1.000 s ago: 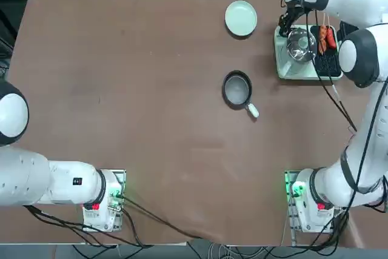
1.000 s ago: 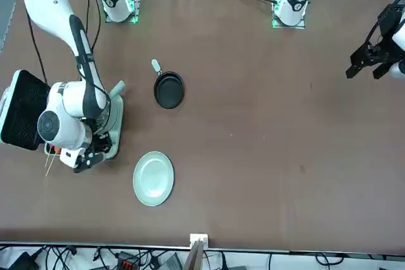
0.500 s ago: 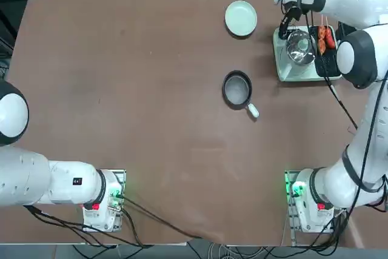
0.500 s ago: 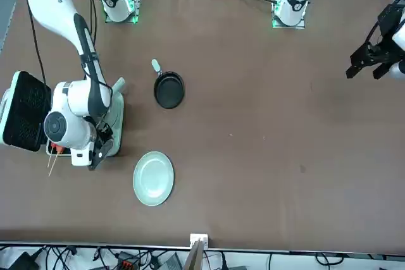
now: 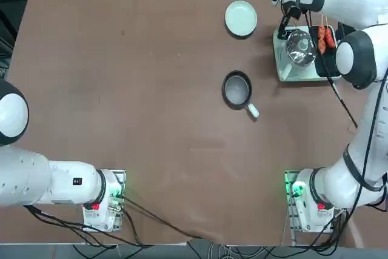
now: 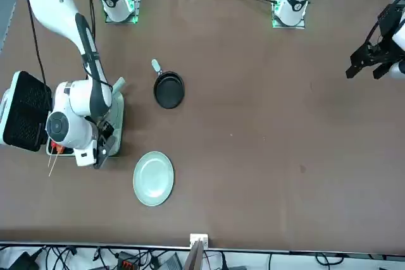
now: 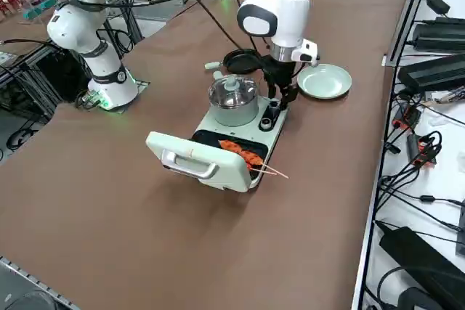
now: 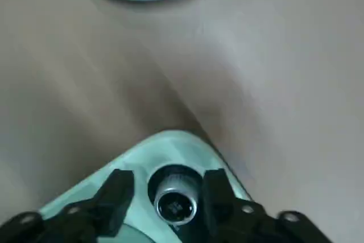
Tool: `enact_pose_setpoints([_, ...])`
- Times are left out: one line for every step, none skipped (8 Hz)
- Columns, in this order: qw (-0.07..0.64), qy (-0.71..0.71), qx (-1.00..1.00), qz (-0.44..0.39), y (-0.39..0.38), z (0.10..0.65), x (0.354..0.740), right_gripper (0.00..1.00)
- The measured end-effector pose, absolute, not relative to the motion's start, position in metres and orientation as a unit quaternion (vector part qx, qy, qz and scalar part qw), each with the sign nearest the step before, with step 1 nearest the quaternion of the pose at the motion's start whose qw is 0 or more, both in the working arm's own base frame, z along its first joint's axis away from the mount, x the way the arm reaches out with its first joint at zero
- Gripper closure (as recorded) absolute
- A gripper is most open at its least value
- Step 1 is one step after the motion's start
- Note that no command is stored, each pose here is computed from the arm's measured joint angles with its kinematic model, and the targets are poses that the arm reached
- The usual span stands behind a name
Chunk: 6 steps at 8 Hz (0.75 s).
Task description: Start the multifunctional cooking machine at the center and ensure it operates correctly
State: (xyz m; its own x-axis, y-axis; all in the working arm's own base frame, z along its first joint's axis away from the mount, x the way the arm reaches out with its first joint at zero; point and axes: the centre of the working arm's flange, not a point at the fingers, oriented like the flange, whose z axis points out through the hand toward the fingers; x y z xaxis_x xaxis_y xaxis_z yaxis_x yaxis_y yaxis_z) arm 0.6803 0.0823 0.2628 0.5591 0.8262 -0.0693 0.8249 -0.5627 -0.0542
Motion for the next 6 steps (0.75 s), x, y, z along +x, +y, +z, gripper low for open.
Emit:
enact_pose_setpoints([0.006,-0.466,-0.884,0.034,0.083,0.283,0.690,0.04])
enact_pose_setpoints([0.005,-0.451,-0.892,0.025,0.079,0.307,0.700,0.00])
enact_pose_setpoints([0.003,-0.421,-0.907,0.025,0.072,0.331,0.706,0.00])
enact_pose_setpoints([0.001,-0.377,-0.926,0.027,0.060,0.355,0.710,0.00])
enact_pose_setpoints([-0.003,-0.325,-0.945,0.022,0.050,0.384,0.710,0.00])
enact_pose_setpoints([-0.004,-0.264,-0.964,0.017,0.043,0.418,0.706,0.00])
